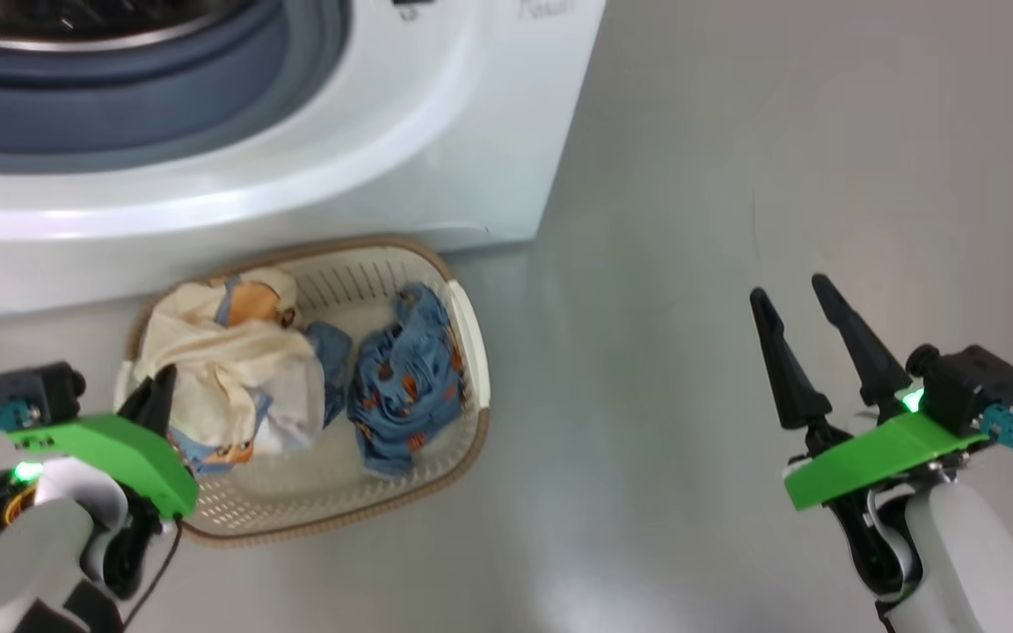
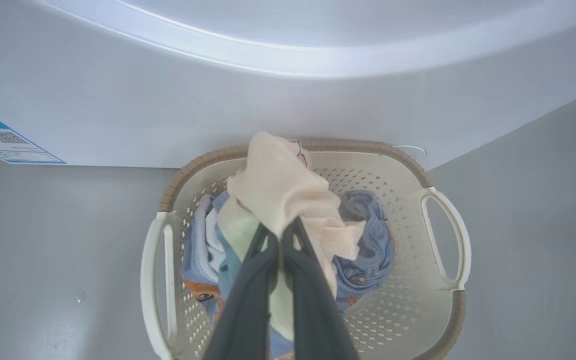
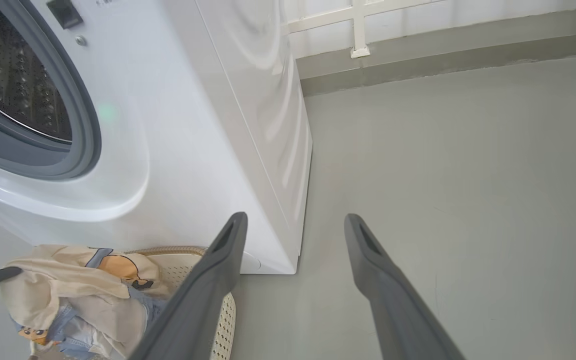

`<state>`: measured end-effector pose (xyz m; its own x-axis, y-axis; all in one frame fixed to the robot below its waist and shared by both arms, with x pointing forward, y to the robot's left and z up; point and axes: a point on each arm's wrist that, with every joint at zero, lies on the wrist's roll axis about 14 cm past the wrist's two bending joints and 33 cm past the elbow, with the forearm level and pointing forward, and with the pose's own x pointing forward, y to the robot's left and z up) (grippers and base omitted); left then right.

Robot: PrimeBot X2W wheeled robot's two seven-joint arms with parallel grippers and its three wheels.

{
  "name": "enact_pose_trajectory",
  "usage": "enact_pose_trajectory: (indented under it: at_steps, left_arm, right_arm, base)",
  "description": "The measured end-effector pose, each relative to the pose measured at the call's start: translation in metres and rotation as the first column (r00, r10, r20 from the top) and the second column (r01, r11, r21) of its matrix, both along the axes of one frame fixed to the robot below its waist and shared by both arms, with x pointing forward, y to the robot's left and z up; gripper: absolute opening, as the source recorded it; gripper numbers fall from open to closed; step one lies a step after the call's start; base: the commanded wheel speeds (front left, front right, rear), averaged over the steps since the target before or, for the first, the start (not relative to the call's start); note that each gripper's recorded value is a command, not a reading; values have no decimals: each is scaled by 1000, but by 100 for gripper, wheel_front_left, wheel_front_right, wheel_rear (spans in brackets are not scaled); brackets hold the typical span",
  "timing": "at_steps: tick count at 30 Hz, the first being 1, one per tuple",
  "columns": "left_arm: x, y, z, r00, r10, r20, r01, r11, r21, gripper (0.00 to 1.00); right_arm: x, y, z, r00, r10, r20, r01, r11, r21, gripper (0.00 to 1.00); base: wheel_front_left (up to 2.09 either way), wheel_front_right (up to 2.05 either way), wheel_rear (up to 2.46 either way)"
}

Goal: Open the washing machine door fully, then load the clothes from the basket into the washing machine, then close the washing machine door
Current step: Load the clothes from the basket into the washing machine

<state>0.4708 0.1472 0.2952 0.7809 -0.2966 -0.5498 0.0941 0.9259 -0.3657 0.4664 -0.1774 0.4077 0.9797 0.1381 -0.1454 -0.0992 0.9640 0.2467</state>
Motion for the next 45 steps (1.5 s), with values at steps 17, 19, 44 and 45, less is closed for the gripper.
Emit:
enact_pose_trajectory:
  at_steps: [17, 19, 44, 45]
  left_arm:
    - [-35, 23, 94, 956, 69, 287, -77, 997, 19, 0]
    - [-40, 25, 103, 946, 69, 316, -81, 996, 26, 0]
    - [-116, 61, 166, 833, 189, 520, -240, 970, 32, 0]
    - [-118, 61, 166, 832, 192, 520, -243, 970, 31, 0]
  right_arm:
    - [-39, -8, 41, 998, -13, 64, 13, 1000, 5, 100]
    - [-44, -9, 44, 997, -14, 69, 14, 1000, 3, 100]
    - [-85, -22, 64, 993, -44, 106, 43, 999, 10, 100]
    - [-85, -23, 64, 993, -45, 108, 45, 999, 10, 100]
  base:
    - [0, 0, 0]
    - [0, 0, 0]
    - [0, 0, 0]
    - [0, 0, 0]
